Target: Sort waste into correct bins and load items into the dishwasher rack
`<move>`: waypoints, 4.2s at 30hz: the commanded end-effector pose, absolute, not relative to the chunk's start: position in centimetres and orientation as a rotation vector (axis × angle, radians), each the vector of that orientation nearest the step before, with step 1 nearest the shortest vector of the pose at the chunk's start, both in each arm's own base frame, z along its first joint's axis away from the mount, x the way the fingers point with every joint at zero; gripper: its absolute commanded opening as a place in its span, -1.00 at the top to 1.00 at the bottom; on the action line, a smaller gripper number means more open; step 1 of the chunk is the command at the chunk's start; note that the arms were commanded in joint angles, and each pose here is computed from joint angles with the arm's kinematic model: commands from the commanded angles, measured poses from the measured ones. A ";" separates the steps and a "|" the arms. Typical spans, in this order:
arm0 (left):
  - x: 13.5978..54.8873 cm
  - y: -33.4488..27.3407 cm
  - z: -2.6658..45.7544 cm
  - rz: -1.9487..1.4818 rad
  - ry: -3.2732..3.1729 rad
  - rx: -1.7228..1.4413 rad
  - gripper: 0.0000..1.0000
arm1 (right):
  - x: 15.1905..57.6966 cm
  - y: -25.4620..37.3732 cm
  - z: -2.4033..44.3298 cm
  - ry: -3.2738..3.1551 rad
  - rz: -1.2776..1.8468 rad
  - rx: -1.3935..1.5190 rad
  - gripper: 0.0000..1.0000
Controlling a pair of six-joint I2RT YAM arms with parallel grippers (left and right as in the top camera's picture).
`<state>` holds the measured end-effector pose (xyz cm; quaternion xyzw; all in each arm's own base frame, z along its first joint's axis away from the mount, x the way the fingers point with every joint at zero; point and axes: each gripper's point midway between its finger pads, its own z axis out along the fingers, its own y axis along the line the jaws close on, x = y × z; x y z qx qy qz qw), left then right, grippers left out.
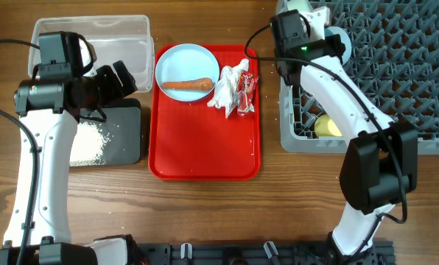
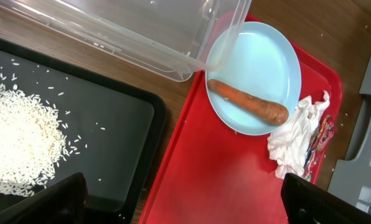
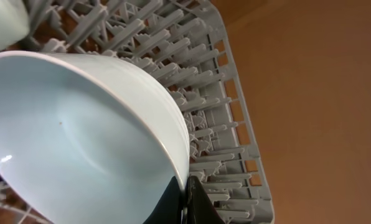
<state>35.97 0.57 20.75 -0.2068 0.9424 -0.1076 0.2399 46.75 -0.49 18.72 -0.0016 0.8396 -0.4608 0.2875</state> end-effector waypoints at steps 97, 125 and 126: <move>46.3 -14.4 0.6 -0.104 2.921 0.756 0.92 | 41.2 14.8 25.2 2.481 0.433 -0.285 -0.87; 33.0 3.5 20.1 -0.079 3.087 -0.495 0.92 | 42.3 13.9 25.5 2.441 0.343 -0.303 -0.91; 32.6 4.3 19.4 -0.079 3.095 -0.571 0.92 | 42.3 13.9 25.5 2.441 0.343 -0.304 -0.91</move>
